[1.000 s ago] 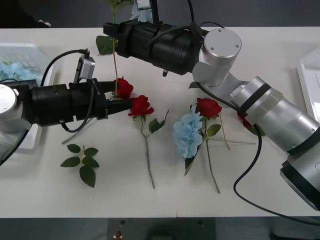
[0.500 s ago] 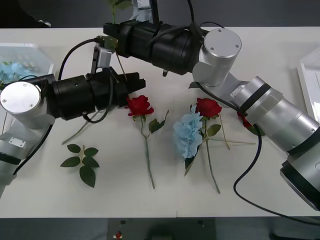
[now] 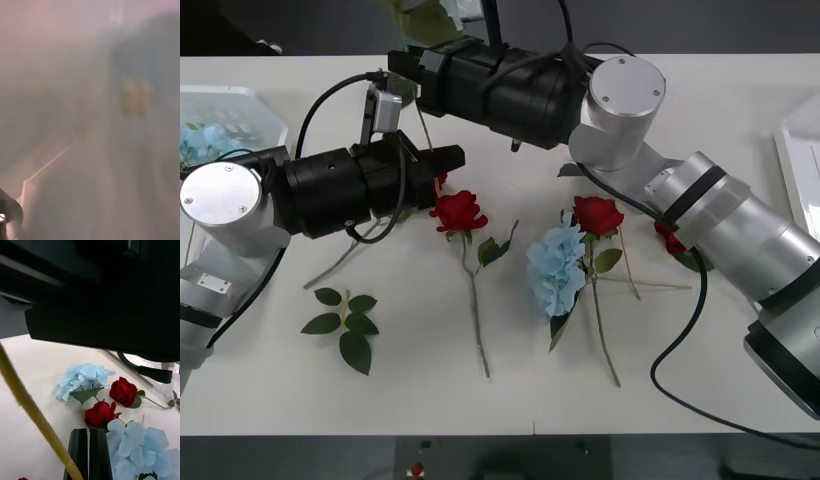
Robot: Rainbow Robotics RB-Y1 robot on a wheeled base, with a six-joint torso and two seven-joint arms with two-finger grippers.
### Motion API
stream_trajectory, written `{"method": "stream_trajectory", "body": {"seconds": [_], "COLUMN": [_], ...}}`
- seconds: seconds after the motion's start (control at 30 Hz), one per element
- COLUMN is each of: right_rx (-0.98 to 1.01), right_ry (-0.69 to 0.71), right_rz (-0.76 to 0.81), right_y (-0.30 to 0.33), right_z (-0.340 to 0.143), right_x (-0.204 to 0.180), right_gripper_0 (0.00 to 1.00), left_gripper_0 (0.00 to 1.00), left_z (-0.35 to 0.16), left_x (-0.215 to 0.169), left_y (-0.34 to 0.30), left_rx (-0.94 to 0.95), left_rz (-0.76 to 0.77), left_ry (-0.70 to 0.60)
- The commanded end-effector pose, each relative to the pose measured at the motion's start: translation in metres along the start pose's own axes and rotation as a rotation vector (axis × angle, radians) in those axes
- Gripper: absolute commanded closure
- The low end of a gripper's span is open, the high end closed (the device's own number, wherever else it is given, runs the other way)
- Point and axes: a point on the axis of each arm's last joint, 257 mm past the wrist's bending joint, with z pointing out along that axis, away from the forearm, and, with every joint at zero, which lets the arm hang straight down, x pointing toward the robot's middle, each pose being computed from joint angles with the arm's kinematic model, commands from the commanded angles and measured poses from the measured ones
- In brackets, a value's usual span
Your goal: Put the red flowers into the right box and the blue flowers into the left box
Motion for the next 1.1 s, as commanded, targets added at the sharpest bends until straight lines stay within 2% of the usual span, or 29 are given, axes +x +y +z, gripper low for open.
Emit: {"method": "stream_trajectory", "body": {"seconds": [0.03,0.07,0.17,0.37,0.67,0.87,1.1], "right_rx": [0.018,0.025,0.042,0.060,0.048,0.109,0.229], "right_ry": [-0.016,-0.008,0.029,0.103,0.369,0.568,0.835], "right_rz": [-0.091,-0.105,-0.159,-0.235,-0.308,-0.322,-0.314], "right_y": [-0.008,-0.013,-0.025,-0.046,-0.080,-0.104,-0.130], "right_z": [-0.011,-0.015,-0.025,-0.052,-0.137,-0.207,-0.331], "right_x": [-0.039,-0.039,-0.035,-0.031,-0.001,0.043,0.093], "right_gripper_0": [0.24,0.15,0.00,0.00,0.00,0.00,0.00], "left_gripper_0": [1.00,1.00,1.00,1.00,1.00,1.00,1.00], "left_z": [-0.008,-0.010,-0.020,-0.061,-0.182,-0.263,-0.362], "left_x": [-0.019,-0.018,-0.015,-0.007,-0.016,-0.039,-0.045], "left_y": [0.008,0.010,0.018,0.038,0.110,0.158,0.212], "left_rx": [-0.015,-0.018,-0.036,-0.059,-0.285,-0.496,-0.800], "left_rz": [0.041,0.040,0.033,-0.042,-0.031,0.074,0.188], "left_ry": [-0.005,0.000,0.018,0.103,0.281,0.352,0.447]}}
